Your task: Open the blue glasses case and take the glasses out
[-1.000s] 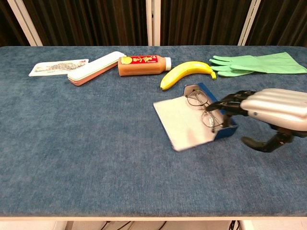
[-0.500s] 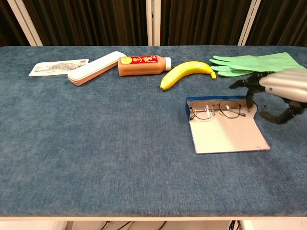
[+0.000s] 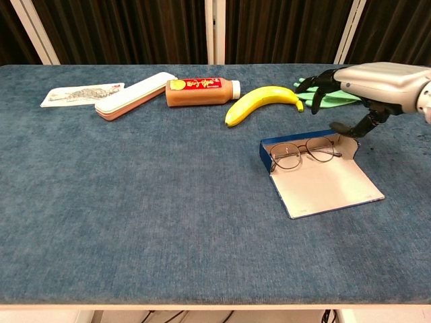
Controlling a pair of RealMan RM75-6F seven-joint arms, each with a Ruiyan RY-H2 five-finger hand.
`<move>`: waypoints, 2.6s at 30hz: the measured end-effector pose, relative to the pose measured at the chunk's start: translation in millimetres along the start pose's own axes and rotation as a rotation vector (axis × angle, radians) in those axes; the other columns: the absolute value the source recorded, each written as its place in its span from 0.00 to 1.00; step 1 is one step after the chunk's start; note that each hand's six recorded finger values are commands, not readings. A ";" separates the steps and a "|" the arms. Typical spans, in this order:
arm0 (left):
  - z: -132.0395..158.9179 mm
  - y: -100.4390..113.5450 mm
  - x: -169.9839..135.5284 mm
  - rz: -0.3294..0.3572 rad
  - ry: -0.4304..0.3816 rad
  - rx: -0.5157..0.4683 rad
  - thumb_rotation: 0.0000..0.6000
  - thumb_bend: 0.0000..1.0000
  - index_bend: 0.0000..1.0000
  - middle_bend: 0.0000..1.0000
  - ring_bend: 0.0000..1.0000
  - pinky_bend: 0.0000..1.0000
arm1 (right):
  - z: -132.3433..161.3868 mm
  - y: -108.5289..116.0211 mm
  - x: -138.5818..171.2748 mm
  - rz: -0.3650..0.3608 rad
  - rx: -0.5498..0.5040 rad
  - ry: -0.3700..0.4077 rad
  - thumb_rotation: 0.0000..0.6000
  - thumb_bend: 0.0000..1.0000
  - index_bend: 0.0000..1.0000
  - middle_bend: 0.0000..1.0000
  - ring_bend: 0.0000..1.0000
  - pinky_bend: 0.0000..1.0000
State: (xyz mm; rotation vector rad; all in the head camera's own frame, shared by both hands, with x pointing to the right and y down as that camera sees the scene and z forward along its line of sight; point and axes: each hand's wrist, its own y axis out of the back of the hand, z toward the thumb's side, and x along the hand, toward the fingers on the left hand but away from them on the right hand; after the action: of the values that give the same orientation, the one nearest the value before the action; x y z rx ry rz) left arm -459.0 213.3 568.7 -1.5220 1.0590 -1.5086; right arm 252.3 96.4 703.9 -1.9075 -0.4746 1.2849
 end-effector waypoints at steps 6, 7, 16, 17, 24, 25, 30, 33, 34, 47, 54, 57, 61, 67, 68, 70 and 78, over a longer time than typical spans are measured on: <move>-0.2 -0.1 0.4 -0.002 0.000 -0.003 1.00 0.33 0.71 0.68 0.49 0.43 | 2.9 -19.5 -22.2 0.061 0.009 -0.027 1.00 0.32 0.27 0.24 0.00 0.00; -0.2 -0.1 0.5 -0.002 -0.001 -0.002 1.00 0.33 0.71 0.68 0.49 0.43 | 3.4 -22.0 -24.0 0.068 0.008 -0.029 1.00 0.32 0.28 0.24 0.00 0.00; -0.1 -0.2 0.7 -0.004 -0.002 -0.001 1.00 0.33 0.71 0.68 0.49 0.43 | 4.1 -22.9 -27.9 0.071 -0.012 -0.032 1.00 0.36 0.35 0.24 0.00 0.00; -0.1 -0.2 0.7 -0.003 -0.002 -0.001 1.00 0.33 0.71 0.68 0.49 0.43 | 4.5 -22.7 -28.3 0.071 -0.012 -0.031 1.00 0.36 0.36 0.24 0.00 0.00; -0.1 -0.1 0.6 -0.003 -0.001 -0.002 1.00 0.33 0.71 0.68 0.49 0.43 | 7.8 -22.7 -32.5 0.078 -0.014 -0.028 1.00 0.38 0.42 0.25 0.00 0.00; -0.2 -0.1 0.6 -0.003 -0.001 -0.002 1.00 0.33 0.71 0.68 0.49 0.43 | 8.0 -22.7 -32.9 0.078 -0.013 -0.028 1.00 0.39 0.42 0.25 0.00 0.00; -0.2 -0.1 0.7 -0.003 -0.002 -0.003 1.00 0.33 0.71 0.68 0.49 0.43 | 8.8 -22.6 -33.8 0.079 -0.011 -0.028 1.00 0.39 0.44 0.26 0.00 0.00; -0.2 -0.1 0.7 -0.002 -0.002 -0.003 1.00 0.33 0.71 0.68 0.49 0.43 | 9.1 -22.5 -34.4 0.079 -0.011 -0.028 1.00 0.40 0.46 0.27 0.00 0.00; -0.2 0.0 0.7 -0.002 -0.002 -0.004 1.00 0.33 0.71 0.68 0.49 0.43 | 9.2 -22.5 -34.7 0.080 -0.011 -0.028 1.00 0.41 0.47 0.27 0.00 0.00; -0.2 0.0 0.9 -0.002 -0.003 -0.006 1.00 0.33 0.71 0.68 0.49 0.43 | 16.1 -13.5 -40.7 0.025 -0.003 -0.022 1.00 0.44 0.67 0.36 0.00 0.00; -0.3 0.1 0.6 -0.003 -0.003 -0.009 1.00 0.33 0.71 0.68 0.49 0.43 | 28.2 -1.3 -46.6 -0.114 0.043 -0.023 1.00 0.43 0.69 0.37 0.00 0.00; -0.3 0.1 0.6 -0.003 -0.003 -0.009 1.00 0.33 0.71 0.68 0.49 0.43 | 34.4 -0.1 -49.9 -0.186 0.060 -0.028 1.00 0.43 0.70 0.37 0.00 0.00; -0.4 0.2 0.6 -0.003 -0.003 -0.010 1.00 0.33 0.71 0.68 0.49 0.43 | 38.7 -2.7 -53.5 -0.263 0.074 -0.042 1.00 0.42 0.70 0.37 0.00 0.00; -0.4 0.1 0.8 -0.004 -0.004 -0.010 1.00 0.33 0.71 0.68 0.49 0.43 | 41.3 -12.7 -56.2 -0.350 0.067 -0.055 1.00 0.39 0.70 0.36 0.00 0.00; -0.4 0.1 0.8 -0.004 -0.004 -0.010 1.00 0.33 0.71 0.68 0.49 0.43 | 41.7 -13.7 -56.0 -0.365 0.067 -0.056 1.00 0.39 0.70 0.36 0.00 0.00; -0.4 0.1 0.6 -0.004 -0.004 -0.011 1.00 0.33 0.71 0.68 0.49 0.43 | 43.0 -14.7 -54.4 -0.401 0.065 -0.058 1.00 0.39 0.70 0.36 0.00 0.00; -0.3 0.0 0.6 -0.003 -0.004 -0.010 1.00 0.33 0.71 0.68 0.49 0.43 | 44.8 -22.2 -52.3 -0.435 0.035 -0.053 1.00 0.39 0.70 0.35 0.00 0.00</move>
State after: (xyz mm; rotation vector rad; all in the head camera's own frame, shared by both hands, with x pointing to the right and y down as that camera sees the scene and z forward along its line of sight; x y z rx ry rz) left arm -459.3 212.7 568.9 -1.5336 1.0633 -1.5040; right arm 192.5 92.9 744.4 -1.6271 -0.8360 1.0473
